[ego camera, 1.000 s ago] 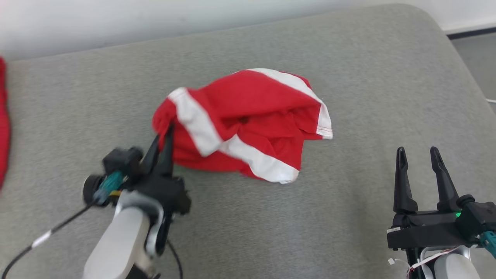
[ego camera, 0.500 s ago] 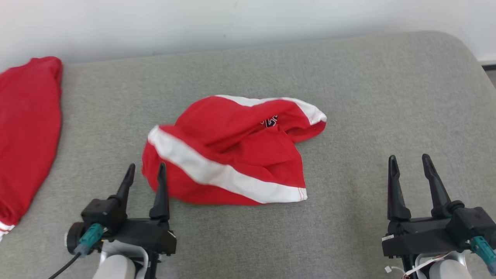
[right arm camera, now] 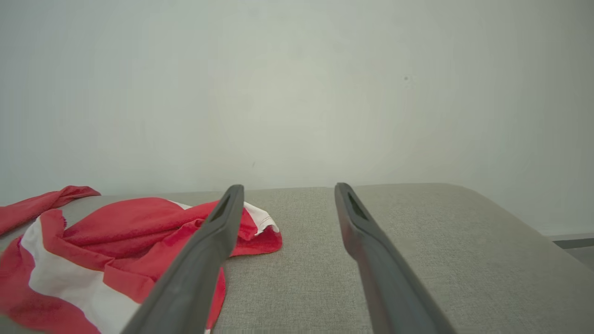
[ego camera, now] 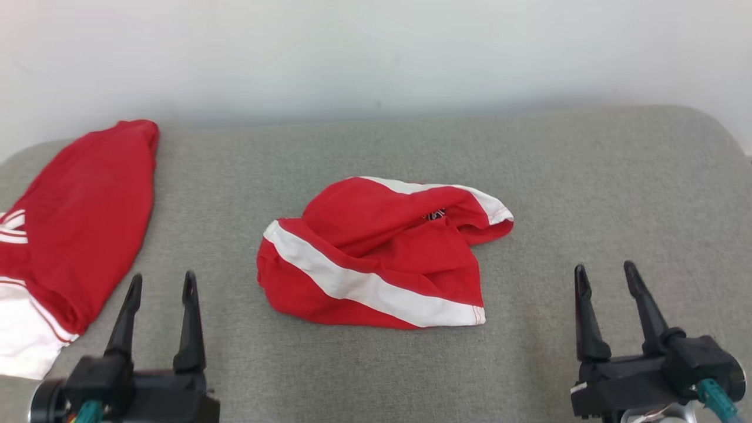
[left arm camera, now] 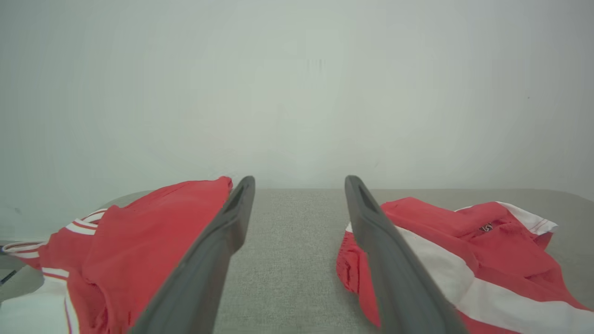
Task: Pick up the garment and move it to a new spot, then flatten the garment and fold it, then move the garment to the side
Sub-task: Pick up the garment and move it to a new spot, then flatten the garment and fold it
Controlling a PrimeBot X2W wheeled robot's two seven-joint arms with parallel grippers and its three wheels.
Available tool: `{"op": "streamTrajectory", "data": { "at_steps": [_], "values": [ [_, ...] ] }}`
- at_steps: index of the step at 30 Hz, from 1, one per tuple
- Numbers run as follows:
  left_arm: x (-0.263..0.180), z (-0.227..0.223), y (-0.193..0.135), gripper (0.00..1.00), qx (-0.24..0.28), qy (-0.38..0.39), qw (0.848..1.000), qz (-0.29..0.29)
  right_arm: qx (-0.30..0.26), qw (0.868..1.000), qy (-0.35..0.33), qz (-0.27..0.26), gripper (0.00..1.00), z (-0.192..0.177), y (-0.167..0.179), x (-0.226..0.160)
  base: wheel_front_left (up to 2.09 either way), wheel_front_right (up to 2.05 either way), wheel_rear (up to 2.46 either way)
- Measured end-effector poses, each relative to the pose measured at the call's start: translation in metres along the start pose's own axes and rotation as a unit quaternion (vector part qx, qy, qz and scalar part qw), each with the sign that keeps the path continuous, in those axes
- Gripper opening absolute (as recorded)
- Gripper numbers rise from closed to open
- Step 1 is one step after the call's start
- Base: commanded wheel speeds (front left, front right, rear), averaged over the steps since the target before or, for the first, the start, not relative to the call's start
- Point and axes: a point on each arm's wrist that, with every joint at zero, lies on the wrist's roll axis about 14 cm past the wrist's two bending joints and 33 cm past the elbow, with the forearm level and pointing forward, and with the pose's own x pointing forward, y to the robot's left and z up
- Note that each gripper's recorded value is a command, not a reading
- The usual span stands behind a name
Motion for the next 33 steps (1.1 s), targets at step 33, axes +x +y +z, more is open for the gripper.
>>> {"op": "streamTrajectory", "data": {
  "at_steps": [33],
  "values": [
    [-0.064, -0.021, 0.023, 1.0, 0.028, 0.048, 0.998, 0.036, 0.021, 0.997, 0.065, 0.041, 1.0, -0.039, 0.028, -0.026, 0.0, 0.0, 0.0]
  ]
}}
